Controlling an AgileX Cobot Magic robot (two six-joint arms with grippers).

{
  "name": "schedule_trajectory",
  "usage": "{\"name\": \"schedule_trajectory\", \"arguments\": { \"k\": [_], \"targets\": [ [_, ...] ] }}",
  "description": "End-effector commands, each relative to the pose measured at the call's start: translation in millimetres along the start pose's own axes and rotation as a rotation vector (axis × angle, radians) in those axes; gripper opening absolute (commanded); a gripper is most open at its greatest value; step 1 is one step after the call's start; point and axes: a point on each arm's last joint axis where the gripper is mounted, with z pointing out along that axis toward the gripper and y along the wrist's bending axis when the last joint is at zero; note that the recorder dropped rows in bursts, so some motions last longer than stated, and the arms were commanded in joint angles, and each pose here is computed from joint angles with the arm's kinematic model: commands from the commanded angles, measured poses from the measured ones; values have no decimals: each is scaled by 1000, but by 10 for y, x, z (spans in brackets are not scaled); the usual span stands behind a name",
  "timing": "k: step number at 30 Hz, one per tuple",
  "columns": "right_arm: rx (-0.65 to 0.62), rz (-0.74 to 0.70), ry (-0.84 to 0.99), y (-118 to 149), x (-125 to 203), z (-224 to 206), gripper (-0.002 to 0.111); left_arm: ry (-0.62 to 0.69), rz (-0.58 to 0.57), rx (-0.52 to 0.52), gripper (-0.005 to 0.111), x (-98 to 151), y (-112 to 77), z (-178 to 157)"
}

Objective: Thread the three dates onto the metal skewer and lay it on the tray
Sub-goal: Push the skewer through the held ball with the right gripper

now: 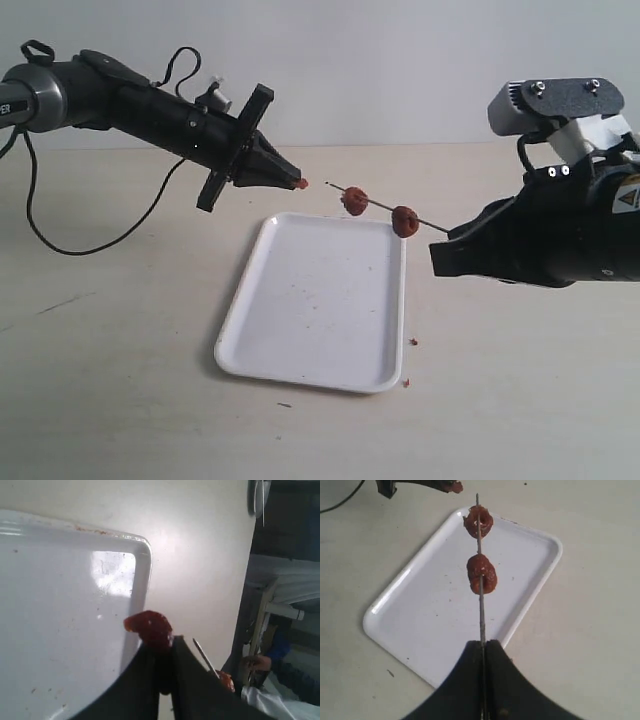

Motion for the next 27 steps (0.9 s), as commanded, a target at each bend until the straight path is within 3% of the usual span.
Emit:
{"name": "schedule_trajectory", "arguments": {
  "k": [1, 5, 10, 27],
  "targets": [
    [-3, 99, 8, -3, 5, 5, 0, 0, -78, 20, 0, 26, -90, 0],
    [-19, 154, 50, 18, 33, -5, 0, 0, -134, 27, 0, 25, -95, 0],
    [-85, 98, -44, 84, -50, -171, 0, 9, -128, 25, 0, 47, -118, 42],
    [-107, 99, 3, 106, -9, -171, 0, 17, -131, 37, 0, 65, -143, 86]
  ]
}}
